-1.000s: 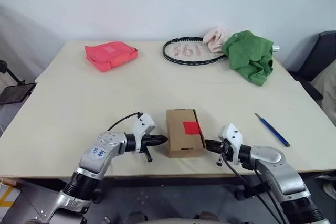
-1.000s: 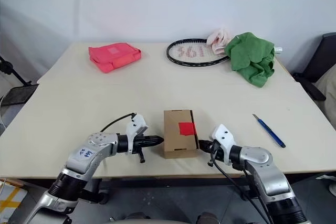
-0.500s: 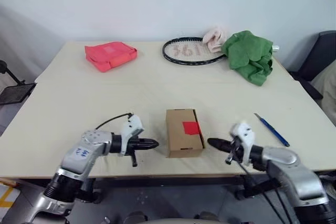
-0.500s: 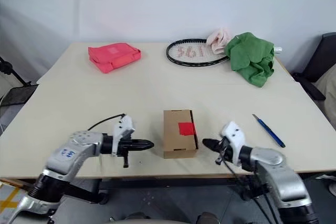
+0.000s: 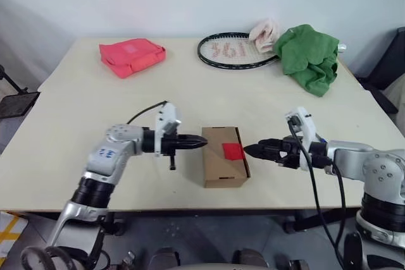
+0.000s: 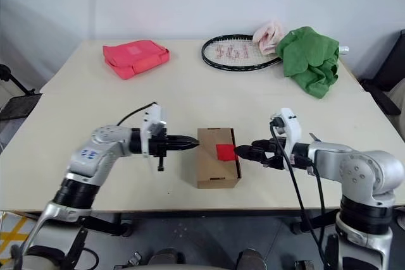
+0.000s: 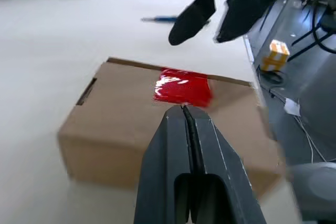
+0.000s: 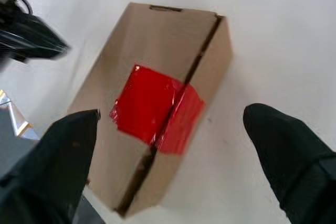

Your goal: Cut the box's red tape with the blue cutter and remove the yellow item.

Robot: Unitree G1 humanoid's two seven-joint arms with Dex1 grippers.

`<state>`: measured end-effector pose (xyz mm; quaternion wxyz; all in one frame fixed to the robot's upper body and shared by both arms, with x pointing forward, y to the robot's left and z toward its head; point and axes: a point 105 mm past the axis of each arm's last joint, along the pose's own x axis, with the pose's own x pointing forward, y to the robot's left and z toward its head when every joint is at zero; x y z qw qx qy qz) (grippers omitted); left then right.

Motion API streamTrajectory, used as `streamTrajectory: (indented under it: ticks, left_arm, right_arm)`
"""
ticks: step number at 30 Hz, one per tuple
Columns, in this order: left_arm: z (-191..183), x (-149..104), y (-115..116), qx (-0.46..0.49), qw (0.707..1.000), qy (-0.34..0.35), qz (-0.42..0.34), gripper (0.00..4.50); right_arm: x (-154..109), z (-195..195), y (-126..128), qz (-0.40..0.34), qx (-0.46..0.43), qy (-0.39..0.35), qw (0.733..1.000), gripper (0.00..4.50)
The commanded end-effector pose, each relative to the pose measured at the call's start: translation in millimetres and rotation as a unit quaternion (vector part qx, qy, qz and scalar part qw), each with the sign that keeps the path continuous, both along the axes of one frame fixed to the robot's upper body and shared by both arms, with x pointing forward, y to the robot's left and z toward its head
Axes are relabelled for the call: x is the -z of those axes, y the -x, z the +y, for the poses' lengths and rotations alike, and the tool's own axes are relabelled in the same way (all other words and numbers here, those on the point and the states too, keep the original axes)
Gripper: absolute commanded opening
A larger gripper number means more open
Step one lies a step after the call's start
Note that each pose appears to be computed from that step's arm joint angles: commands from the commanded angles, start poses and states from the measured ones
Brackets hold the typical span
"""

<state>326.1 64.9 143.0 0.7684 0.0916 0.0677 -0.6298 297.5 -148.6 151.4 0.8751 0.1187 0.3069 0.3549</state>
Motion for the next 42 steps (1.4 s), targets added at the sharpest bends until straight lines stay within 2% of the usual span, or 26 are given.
streamTrajectory:
  ticks: [1,16,24,30,42]
  left_arm:
    - [-8,0,-6,-0.007,1.0,-0.013,-0.022,0.0]
    - [-17,12,0,0.012,0.999,-0.042,-0.02,0.0]
    - [-18,17,3,0.021,0.998,-0.06,-0.021,0.0]
    - [-23,25,4,0.029,0.996,-0.079,-0.019,0.0]
    - [-21,33,7,0.026,0.996,-0.087,-0.002,0.0]
  right_arm:
    - [3,0,-5,0.009,0.014,0.013,1.0,4.47]
    - [20,-2,-9,0.037,0.038,0.04,0.998,4.47]
    - [26,-15,-14,0.033,0.049,0.141,0.988,4.47]
    - [24,-10,-16,0.034,0.025,0.178,0.983,4.47]
    - [35,-43,-13,0.033,0.057,0.213,0.975,4.47]
